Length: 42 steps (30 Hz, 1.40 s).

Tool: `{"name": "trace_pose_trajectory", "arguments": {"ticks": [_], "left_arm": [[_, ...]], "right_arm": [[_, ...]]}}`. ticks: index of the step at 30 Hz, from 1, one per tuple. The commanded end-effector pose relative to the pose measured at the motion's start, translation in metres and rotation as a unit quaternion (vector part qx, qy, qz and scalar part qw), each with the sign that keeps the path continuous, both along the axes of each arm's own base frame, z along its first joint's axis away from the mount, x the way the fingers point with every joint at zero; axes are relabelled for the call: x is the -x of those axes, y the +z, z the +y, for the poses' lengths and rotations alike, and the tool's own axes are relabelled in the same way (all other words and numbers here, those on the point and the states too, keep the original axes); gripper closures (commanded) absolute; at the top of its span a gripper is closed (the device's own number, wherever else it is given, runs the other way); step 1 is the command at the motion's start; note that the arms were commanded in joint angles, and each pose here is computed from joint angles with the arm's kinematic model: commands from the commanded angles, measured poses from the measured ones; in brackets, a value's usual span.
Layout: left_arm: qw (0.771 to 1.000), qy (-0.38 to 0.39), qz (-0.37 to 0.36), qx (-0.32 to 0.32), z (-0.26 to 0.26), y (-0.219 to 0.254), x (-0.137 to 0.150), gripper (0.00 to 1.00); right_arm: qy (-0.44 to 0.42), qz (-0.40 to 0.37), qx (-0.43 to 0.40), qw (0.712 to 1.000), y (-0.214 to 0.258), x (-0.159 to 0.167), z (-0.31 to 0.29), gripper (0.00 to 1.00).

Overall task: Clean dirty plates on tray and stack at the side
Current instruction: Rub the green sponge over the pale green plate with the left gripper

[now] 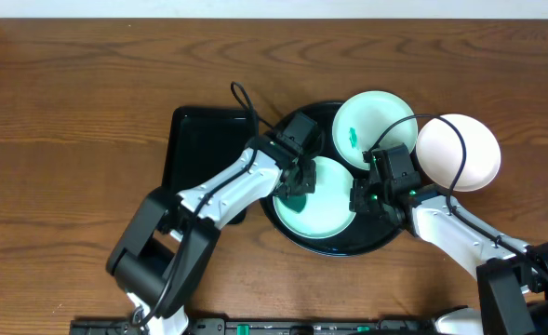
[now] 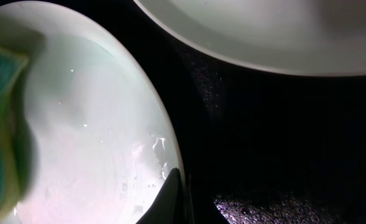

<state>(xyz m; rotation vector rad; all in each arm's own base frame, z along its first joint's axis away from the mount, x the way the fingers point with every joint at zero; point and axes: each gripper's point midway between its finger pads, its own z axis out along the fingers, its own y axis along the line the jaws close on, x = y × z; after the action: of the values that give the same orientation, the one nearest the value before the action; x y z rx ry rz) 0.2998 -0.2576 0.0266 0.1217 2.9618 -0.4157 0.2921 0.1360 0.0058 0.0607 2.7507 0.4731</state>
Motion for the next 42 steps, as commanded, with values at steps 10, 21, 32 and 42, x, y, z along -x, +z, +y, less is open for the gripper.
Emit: {"name": "trace_pose_trajectory", "arguments": {"ticks": [10, 21, 32, 42], "left_arm": [[0.998, -0.036, -0.018, 0.057, -0.017, 0.043, 0.017, 0.92], [0.998, -0.008, -0.043, -0.036, 0.015, 0.029, 0.009, 0.92], [0.998, 0.006, -0.005, -0.062, 0.019, -0.005, 0.013, 0.92], [0.998, -0.018, 0.045, -0.044, -0.001, -0.025, 0.037, 0.92]], "right_arm": [[0.009, 0.007, -0.004, 1.0, -0.003, 0.004, 0.003, 0.99], [0.012, 0.006, -0.012, 1.0, -0.002, 0.004, 0.006, 0.99], [0.012, 0.006, -0.012, 1.0, -0.002, 0.004, 0.006, 0.99], [0.012, 0.006, -0.012, 1.0, -0.002, 0.004, 0.006, 0.99]]}}
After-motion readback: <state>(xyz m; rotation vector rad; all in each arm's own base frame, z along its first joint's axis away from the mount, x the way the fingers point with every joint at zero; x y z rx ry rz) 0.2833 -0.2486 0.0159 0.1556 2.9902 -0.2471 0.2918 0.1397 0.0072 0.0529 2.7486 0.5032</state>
